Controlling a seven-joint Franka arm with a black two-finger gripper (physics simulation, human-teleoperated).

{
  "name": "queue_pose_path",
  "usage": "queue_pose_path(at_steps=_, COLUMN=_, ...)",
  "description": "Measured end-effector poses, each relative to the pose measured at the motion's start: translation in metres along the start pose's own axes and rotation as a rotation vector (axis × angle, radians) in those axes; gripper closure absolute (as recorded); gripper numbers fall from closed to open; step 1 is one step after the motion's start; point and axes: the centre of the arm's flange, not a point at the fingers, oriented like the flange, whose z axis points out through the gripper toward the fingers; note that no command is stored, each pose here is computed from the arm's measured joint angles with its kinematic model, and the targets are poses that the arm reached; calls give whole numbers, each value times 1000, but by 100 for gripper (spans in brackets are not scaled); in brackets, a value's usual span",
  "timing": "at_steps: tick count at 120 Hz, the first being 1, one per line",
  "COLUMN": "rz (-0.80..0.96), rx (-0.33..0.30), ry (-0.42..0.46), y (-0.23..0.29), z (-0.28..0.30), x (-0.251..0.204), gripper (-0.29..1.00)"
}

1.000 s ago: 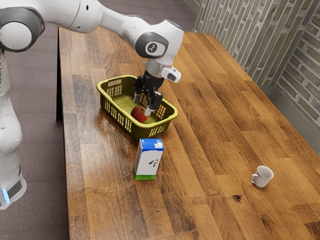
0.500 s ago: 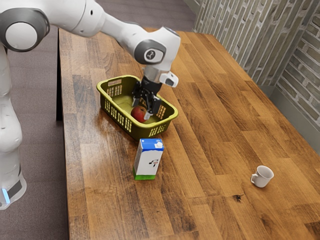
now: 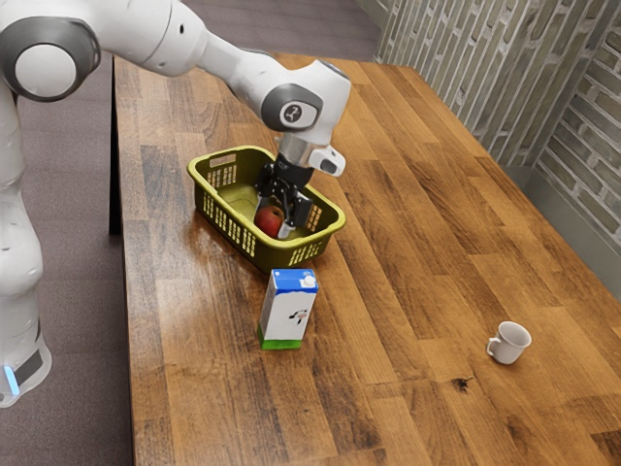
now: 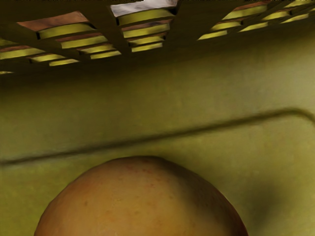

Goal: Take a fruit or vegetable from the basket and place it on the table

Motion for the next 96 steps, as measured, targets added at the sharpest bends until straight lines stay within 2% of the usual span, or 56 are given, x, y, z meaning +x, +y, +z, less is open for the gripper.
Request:
queue_pose_path(at_steps=78, rz=-21, rx=0, ry=-5, y=-7, z=2, x=2, gripper=29)
queue_pose_path(at_steps=96, rz=-16, rx=6, ry=18, y=-5, z=-31, x=-5, gripper=32)
